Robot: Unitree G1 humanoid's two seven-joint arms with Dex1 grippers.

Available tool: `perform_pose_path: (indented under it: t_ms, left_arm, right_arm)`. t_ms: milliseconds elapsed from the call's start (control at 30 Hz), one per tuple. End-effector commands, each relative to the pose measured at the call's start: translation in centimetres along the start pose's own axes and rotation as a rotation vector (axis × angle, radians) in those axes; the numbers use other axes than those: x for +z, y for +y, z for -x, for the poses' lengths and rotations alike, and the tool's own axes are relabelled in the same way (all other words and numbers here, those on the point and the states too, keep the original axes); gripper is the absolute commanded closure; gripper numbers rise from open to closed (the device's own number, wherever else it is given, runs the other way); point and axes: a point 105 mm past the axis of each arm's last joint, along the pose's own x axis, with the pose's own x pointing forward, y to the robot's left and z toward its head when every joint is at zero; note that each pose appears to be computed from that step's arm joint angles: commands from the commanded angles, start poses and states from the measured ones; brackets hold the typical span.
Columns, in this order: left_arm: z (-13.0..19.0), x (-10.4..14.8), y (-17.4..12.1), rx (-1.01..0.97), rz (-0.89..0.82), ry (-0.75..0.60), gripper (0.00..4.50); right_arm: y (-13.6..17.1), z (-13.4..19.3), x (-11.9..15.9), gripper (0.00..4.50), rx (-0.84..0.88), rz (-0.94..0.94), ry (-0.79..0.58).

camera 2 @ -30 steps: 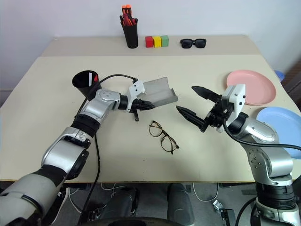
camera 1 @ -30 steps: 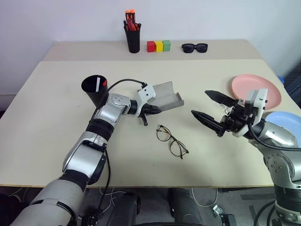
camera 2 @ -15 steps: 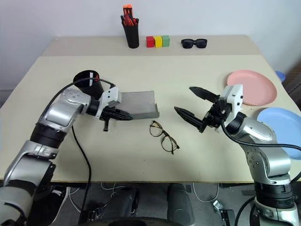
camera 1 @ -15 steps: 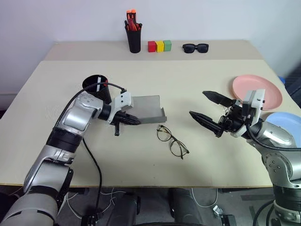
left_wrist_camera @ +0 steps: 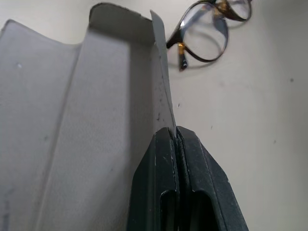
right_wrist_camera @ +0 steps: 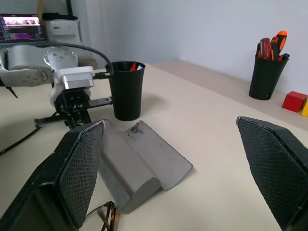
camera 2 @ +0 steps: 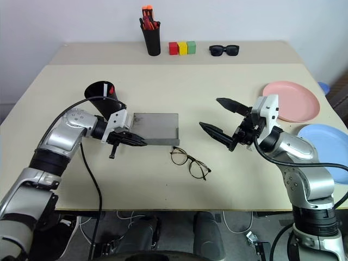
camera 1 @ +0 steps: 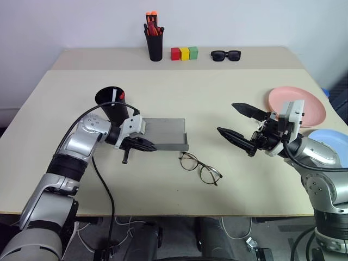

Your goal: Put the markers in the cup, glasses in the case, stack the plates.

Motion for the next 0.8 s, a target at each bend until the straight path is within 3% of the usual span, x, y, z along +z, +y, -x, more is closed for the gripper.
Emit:
perform_pose_path:
  t_ms: [33,133,300,367,567,800]
  left_arm:
    - [0.3,1.5,0.8,-0.017,-0.056,-0.093,4.22]
    - [0.1,1.4,1.3,-0.024,-0.064,-0.072,3.25]
    - [0.2,2.1,1.3,-0.036,-0.1,-0.103,0.71]
    - [0.7,2.6,1.3,-0.029,-0.112,-0.112,0.07]
    - [3.1,5.9,0.9,0.04,-0.04,-0.273,0.07]
    - [5.6,6.9,-2.2,0.088,0.104,-0.41,0.07]
  right_arm:
    - [0.1,-0.2,1.1,0.0,0.012,0.036,-0.029]
    - [0.1,-0.2,1.1,0.0,0.016,0.037,-0.025]
    - [0.3,-0.2,0.9,0.0,0.028,0.046,0.002]
    - [0.9,-0.3,0.5,0.0,0.056,0.033,0.042]
    - [2.1,-1.1,-0.5,0.0,0.09,-0.027,0.202]
    - [3.2,-3.2,-2.1,0.0,0.033,0.068,0.373]
